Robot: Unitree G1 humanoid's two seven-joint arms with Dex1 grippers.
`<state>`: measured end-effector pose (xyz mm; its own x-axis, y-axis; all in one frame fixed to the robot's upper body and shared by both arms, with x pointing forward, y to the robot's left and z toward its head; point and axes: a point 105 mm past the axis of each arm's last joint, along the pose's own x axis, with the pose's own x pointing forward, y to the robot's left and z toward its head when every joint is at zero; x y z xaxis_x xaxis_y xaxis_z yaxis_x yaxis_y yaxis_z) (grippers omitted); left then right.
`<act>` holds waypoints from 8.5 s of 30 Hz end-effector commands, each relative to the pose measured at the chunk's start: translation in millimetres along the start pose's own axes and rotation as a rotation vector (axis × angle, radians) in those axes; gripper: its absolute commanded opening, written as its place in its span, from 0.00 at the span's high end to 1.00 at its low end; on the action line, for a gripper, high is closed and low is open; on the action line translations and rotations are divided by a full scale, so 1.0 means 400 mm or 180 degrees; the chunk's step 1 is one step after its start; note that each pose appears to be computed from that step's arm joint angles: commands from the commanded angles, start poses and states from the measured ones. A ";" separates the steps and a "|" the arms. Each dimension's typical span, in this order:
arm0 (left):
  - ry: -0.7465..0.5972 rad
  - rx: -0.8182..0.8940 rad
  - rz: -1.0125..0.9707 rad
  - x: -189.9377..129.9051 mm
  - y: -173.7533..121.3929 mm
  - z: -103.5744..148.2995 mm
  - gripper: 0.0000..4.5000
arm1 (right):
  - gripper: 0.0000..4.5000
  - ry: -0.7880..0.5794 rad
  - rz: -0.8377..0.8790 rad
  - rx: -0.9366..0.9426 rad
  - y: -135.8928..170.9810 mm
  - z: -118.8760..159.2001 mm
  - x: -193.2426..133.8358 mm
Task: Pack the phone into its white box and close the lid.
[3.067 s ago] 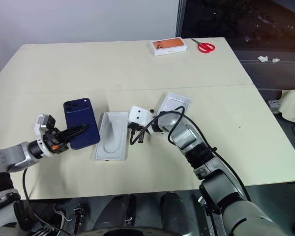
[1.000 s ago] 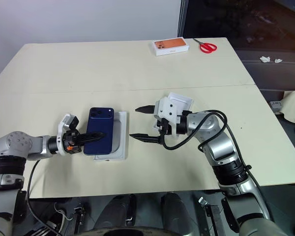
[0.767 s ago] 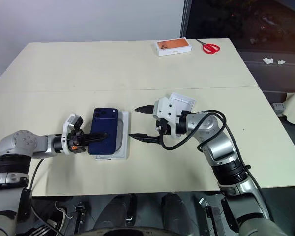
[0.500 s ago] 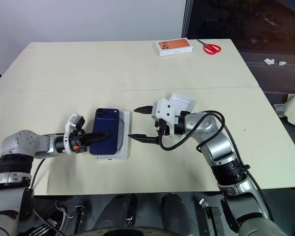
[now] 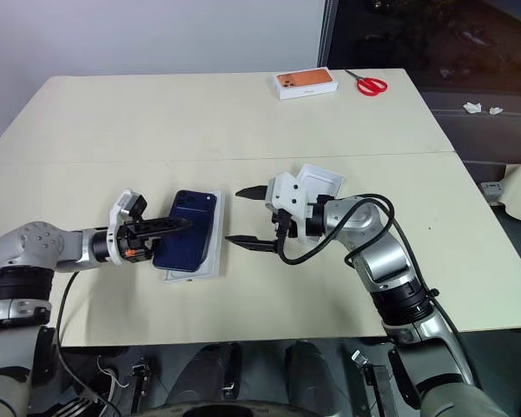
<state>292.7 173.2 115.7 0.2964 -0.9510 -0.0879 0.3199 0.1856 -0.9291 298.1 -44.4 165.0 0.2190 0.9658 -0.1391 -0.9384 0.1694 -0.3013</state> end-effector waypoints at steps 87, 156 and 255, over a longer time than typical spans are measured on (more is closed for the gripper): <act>-0.0570 0.1557 0.1681 -0.002 0.090 0.040 0.99 | 1.00 0.1047 -0.0465 -0.0702 -0.026 -0.157 0.129; -0.0425 0.2203 0.1201 0.060 0.014 0.067 0.69 | 0.70 0.1385 -0.0773 0.0017 -0.137 -0.091 -0.166; -0.1647 0.3052 0.0729 -0.136 -0.208 0.140 0.00 | 1.00 -0.1169 0.0614 0.4577 -0.048 0.167 0.107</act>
<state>307.6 222.0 197.3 0.7220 -0.6869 0.0829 0.6748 0.6725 -0.3040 315.7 3.2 210.7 0.2261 0.9574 0.1795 -0.3892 -0.0801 0.9177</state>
